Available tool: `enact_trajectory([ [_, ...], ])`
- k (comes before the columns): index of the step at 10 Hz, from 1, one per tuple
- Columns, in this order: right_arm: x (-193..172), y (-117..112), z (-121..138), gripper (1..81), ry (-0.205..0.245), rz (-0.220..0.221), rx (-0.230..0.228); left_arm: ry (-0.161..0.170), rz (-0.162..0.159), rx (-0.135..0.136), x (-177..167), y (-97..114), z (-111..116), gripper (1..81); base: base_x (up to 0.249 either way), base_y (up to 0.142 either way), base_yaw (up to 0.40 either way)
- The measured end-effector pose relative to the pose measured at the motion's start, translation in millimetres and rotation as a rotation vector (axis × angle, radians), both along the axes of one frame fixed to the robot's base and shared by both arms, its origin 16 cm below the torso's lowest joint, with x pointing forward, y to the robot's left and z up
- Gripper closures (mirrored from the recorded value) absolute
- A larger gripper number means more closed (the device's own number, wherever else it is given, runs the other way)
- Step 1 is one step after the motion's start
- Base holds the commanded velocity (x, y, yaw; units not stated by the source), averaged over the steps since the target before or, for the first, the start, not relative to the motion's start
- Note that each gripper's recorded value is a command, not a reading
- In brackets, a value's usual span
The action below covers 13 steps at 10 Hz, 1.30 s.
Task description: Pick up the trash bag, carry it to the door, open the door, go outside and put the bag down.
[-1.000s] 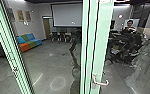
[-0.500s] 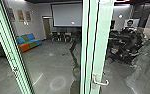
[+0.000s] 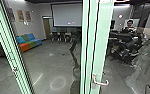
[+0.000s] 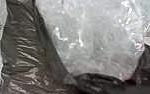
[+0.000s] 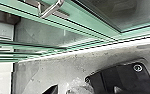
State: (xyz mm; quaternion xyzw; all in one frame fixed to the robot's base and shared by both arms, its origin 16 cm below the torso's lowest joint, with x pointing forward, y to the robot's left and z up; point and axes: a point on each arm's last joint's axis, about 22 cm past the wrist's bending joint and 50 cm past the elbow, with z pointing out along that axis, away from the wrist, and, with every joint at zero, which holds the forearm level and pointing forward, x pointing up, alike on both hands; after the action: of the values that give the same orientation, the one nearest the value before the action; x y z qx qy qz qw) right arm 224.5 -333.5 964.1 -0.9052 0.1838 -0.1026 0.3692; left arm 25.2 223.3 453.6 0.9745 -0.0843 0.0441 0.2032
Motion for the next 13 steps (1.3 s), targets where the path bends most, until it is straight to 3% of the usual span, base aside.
enact_trajectory([
  [2, 21.5, 0.9, 13.2, 1.0, 0.014, -0.049, 0.019, 0.001, 0.000, 0.000, -0.1, 0.0, 0.0, 81.1, 0.000, 0.000, 0.000],
  [5, 57.1, 10.1, 11.2, 1.0, 0.045, -0.048, 0.016, 0.002, 0.000, 0.000, -0.1, 0.0, -0.1, 81.1, 0.000, 0.000, 0.000],
  [7, 78.5, -0.6, 17.7, 1.0, 0.044, -0.094, 0.009, 0.001, 0.001, -0.002, 0.0, -1.8, -0.1, 81.1, 0.000, 0.000, 0.000],
  [10, 99.5, 5.3, 22.0, 1.0, 0.027, -0.098, 0.015, 0.003, 0.001, -0.004, -0.6, -3.0, -0.1, 81.1, 0.000, 0.000, 0.000],
  [12, 116.7, 25.3, 25.1, 1.0, 0.013, -0.083, 0.046, 0.002, 0.001, -0.004, -0.2, -3.7, -0.1, 81.1, 0.000, 0.000, 0.000],
  [13, 126.2, 35.8, 23.1, 1.0, 0.029, -0.091, 0.065, 0.003, 0.001, -0.004, -0.4, -3.7, -0.1, 81.1, 0.000, 0.000, 0.000],
])
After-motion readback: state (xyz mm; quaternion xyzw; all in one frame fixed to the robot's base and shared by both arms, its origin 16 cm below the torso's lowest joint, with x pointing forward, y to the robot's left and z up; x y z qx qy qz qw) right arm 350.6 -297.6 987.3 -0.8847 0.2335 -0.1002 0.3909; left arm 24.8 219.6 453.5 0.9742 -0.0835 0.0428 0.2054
